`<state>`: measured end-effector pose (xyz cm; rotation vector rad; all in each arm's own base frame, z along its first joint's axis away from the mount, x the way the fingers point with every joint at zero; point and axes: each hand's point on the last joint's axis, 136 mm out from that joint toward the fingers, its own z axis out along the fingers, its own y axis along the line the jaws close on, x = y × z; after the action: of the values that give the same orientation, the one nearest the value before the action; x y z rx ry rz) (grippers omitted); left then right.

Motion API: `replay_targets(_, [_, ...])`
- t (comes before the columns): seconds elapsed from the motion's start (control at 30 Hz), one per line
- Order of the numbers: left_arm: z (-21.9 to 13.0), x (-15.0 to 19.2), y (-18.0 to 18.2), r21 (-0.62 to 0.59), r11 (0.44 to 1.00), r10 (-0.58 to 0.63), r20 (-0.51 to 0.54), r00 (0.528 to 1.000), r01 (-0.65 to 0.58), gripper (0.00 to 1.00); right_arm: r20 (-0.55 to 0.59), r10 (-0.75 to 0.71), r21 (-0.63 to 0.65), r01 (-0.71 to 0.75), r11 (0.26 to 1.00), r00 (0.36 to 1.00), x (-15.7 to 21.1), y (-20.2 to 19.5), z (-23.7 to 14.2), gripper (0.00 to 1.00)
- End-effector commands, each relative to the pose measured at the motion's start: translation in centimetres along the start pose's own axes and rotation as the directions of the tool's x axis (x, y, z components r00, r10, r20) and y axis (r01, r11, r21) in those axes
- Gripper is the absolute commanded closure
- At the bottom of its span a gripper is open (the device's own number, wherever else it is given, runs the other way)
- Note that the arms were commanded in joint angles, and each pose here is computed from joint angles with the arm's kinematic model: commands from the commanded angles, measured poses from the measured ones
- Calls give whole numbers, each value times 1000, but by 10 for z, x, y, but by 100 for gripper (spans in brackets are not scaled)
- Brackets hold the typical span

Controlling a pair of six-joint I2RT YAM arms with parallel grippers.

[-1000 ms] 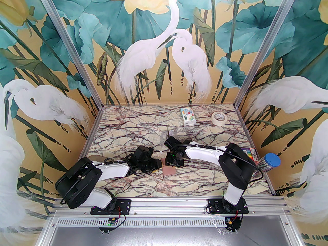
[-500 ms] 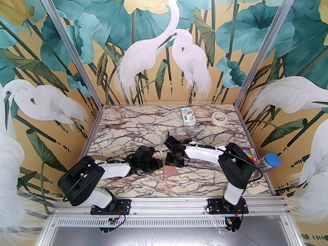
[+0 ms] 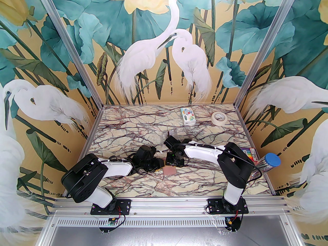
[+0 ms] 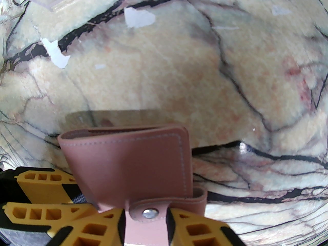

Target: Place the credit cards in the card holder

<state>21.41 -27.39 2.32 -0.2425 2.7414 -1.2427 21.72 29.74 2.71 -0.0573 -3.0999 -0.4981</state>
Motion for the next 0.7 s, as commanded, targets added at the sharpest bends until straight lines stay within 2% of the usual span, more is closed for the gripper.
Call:
replay_targets(0.0, [11, 3, 9, -43, 999, 9, -4, 1000, -9, 74, -21, -1, 15, 1, 1000, 1000, 3, -3, 15, 67])
replay_targets(0.2, [11, 3, 10, -52, 999, 11, -6, 1000, -11, 78, -17, -7, 43, 8, 999, 1000, 3, -8, 14, 68])
replay_targets(0.67, [10, 2, 10, -61, 998, 16, -2, 1000, -16, 94, -15, -15, 70, 16, 997, 1000, 3, -14, 14, 72])
